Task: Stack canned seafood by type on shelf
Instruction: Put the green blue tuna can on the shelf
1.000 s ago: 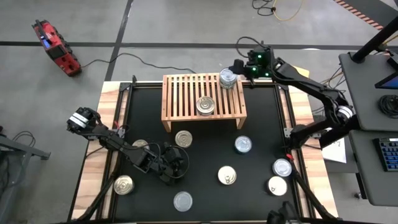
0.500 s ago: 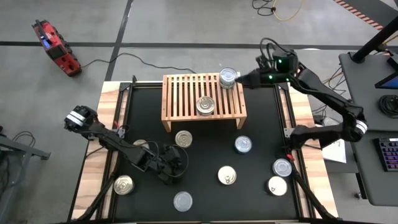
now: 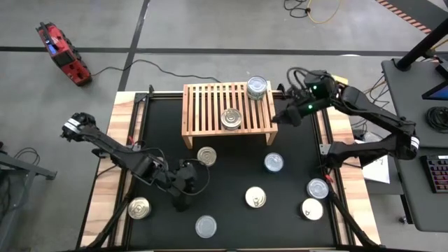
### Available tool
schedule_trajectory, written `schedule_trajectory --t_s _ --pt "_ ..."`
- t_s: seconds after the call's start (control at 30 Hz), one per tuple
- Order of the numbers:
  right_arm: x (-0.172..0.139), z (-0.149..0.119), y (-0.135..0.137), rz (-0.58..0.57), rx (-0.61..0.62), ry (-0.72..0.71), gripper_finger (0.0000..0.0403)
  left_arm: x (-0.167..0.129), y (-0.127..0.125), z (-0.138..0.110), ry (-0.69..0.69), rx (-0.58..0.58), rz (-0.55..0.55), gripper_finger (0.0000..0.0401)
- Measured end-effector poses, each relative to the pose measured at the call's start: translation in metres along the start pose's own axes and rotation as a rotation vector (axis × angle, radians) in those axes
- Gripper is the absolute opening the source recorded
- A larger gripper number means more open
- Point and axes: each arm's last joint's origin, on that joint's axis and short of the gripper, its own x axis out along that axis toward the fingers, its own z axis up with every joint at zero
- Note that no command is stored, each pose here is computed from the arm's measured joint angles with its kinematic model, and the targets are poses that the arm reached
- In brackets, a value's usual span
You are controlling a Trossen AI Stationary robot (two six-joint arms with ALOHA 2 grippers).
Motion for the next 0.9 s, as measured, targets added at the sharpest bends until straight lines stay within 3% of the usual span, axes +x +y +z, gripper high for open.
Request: schedule_trajectory --t_s 0.33,0.63,0.9 --pt "0.024 -0.03 0.003 -0.027 0.076 0.238 0.0207 -0.038 -0.007 0.008 0.308 -0.115 -0.021 0.0" --pt "0.048 -0.066 0.01 -0.046 0.164 0.423 0.0203 -0.043 -0.007 0.018 0.217 -0.003 0.009 0.0" --pt "0.067 -0.099 0.002 -0.215 0.251 0.485 0.0203 -0.04 -0.001 0.032 0.14 0.1 -0.009 0.0"
